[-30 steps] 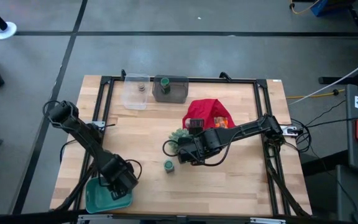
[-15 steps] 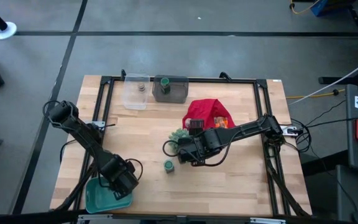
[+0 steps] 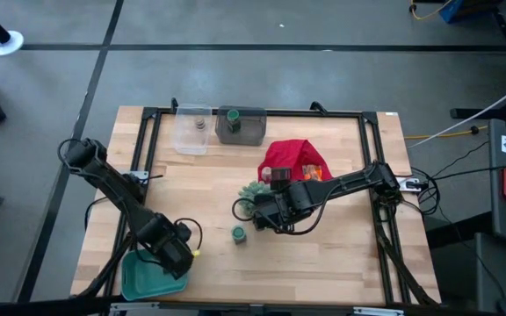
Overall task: Sort spices by type
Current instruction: Put the bottom orange spice pack into the green bin
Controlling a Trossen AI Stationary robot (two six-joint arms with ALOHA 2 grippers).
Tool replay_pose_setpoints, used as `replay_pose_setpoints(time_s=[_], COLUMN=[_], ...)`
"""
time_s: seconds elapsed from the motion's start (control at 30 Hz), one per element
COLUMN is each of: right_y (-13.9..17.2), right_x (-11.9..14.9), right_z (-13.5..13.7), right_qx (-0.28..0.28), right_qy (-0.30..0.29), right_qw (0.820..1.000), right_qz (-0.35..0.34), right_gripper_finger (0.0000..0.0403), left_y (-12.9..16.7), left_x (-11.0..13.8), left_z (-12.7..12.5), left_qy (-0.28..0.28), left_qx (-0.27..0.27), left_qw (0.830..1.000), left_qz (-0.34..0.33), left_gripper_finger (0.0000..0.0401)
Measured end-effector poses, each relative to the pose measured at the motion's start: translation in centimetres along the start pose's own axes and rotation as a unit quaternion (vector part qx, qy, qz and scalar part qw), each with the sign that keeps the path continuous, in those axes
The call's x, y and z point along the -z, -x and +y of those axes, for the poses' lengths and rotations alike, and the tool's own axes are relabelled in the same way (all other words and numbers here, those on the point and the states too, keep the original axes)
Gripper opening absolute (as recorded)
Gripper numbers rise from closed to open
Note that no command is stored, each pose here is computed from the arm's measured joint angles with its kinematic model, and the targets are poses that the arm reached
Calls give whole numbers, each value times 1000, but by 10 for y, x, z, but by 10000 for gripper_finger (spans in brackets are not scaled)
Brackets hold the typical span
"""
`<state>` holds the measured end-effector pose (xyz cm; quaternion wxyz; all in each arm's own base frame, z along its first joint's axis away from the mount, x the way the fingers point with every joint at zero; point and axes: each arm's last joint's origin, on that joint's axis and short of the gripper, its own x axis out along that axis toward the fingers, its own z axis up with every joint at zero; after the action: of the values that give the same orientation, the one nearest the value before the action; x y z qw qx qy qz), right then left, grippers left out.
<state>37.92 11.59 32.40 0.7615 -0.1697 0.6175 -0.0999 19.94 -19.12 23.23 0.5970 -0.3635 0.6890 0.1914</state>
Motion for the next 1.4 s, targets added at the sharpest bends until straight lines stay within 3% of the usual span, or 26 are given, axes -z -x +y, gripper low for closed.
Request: replay_pose_setpoints(time_s=[0.33, 0.53, 0.93, 1.17, 1.4], right_y=[0, 0, 0, 0, 2], right_x=[0, 0, 0, 0, 1], right_z=[0, 0, 0, 0, -1], right_qx=[0, 0, 0, 0, -1], right_qy=[0, -2, -4, -4, -1], right_qw=[1000, 1000, 1000, 1000, 1000], right_qz=[0, 0, 0, 0, -3], right_gripper_finger=[216, 216, 216, 216, 216], left_y=[0, -1, 0, 0, 4], left_x=[7, 11, 12, 12, 12], left_z=[-1, -1, -9, -10, -11], left_qy=[144, 194, 173, 171, 123], left_qx=[21, 40, 83, 85, 98], left_qw=[987, 973, 974, 974, 980], left_qz=[-72, -120, -123, -122, -121], left_gripper_finger=[4, 5, 30, 81, 122])
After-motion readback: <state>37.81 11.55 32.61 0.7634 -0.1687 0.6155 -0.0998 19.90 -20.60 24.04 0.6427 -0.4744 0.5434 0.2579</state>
